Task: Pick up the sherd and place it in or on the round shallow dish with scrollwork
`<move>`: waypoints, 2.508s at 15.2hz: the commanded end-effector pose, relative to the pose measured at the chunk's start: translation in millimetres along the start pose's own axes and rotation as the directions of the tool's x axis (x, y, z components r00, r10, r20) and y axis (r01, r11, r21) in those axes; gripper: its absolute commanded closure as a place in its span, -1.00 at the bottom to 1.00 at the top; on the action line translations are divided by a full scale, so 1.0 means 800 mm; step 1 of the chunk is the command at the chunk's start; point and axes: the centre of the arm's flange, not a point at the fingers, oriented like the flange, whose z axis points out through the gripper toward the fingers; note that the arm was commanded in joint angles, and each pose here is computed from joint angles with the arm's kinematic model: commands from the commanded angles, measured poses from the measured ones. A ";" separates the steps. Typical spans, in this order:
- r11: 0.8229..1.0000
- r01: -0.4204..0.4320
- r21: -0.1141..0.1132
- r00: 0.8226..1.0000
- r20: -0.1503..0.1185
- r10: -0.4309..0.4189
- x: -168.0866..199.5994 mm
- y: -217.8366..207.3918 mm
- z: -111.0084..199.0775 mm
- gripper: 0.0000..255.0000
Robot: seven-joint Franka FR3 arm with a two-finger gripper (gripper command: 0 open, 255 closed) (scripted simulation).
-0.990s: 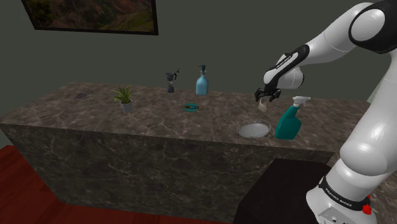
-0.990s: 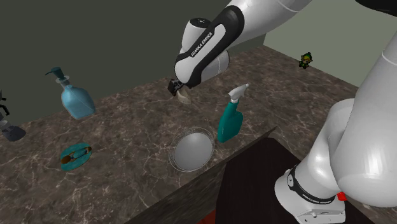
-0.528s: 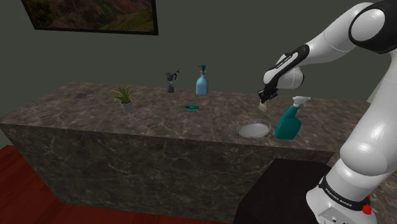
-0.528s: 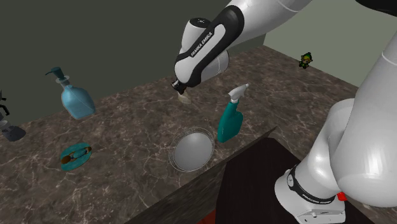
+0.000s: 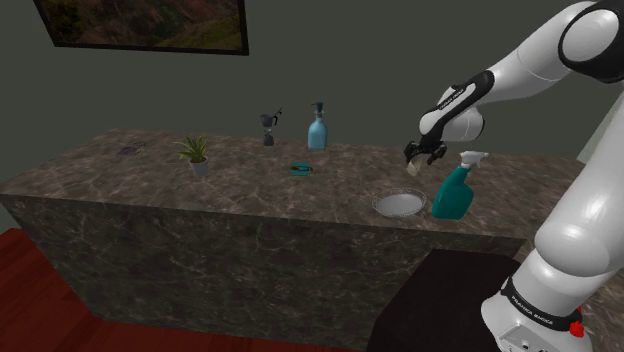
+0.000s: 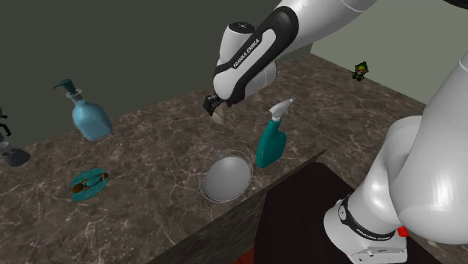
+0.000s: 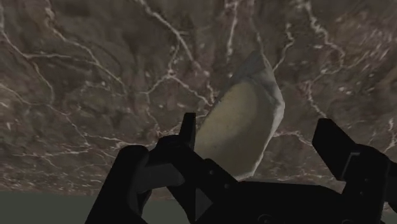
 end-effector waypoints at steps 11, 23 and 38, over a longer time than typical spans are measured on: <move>1.000 -0.008 -0.002 1.000 0.005 0.008 -0.002 0.002 0.046 -1.00; 1.000 -0.008 -0.002 1.000 0.005 0.008 -0.002 0.002 0.046 1.00; 1.000 -0.008 -0.002 1.000 0.005 0.008 0.026 -0.002 -0.041 1.00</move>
